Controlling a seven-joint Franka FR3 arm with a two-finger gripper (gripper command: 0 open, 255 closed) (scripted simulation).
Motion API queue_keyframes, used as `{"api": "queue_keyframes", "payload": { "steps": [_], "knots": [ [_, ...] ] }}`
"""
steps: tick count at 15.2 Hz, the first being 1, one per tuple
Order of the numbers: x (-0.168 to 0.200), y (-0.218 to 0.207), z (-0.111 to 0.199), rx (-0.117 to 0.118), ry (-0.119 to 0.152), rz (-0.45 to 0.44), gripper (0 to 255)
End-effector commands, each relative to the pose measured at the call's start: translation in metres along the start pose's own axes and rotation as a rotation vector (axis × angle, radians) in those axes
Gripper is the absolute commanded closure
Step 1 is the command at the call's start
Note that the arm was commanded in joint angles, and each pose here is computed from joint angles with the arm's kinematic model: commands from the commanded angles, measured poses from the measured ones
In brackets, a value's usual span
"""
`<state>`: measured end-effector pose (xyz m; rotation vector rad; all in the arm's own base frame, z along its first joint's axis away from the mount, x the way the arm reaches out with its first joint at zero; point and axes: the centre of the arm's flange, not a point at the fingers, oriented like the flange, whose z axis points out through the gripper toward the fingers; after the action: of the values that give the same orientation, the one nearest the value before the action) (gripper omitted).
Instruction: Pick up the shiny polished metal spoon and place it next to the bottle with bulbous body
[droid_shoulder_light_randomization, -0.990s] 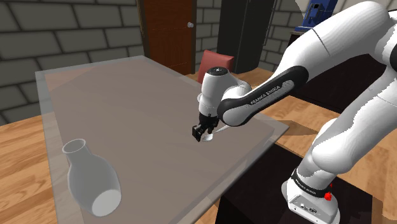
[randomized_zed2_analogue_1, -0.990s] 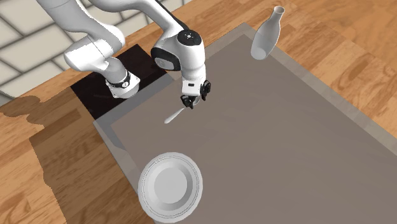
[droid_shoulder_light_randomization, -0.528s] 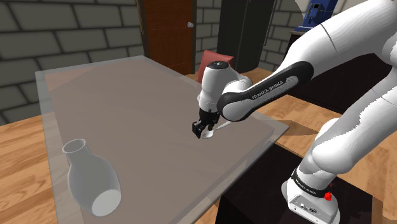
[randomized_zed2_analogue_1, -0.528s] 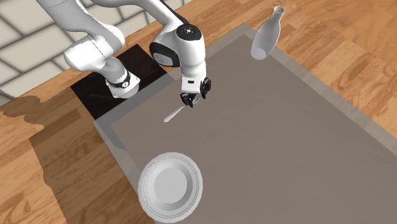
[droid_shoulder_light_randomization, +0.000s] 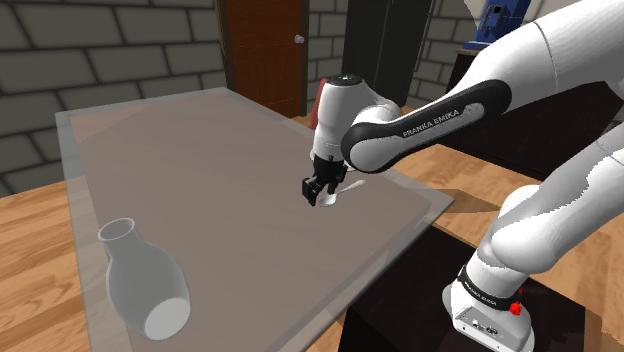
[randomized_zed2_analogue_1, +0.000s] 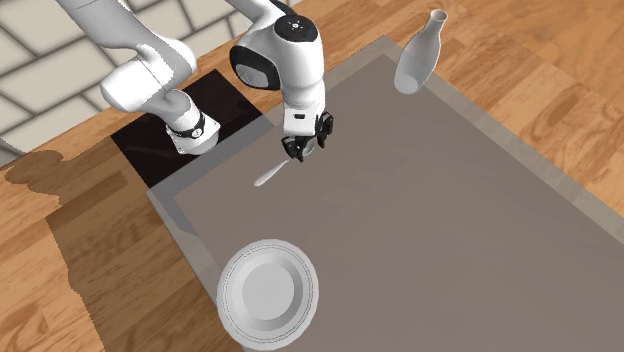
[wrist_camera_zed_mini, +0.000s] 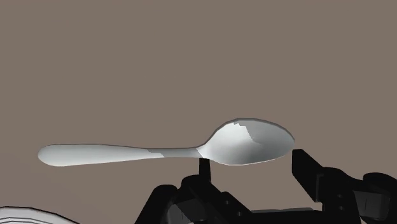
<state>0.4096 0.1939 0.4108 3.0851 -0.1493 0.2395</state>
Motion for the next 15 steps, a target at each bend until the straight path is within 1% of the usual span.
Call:
{"api": "queue_keyframes", "payload": {
  "steps": [1,15],
  "knots": [
    [0.001,0.001,-0.01,0.0,-0.001,0.0,255],
    [0.013,0.004,-0.083,0.0,-0.001,0.0,255]
  ]
}}
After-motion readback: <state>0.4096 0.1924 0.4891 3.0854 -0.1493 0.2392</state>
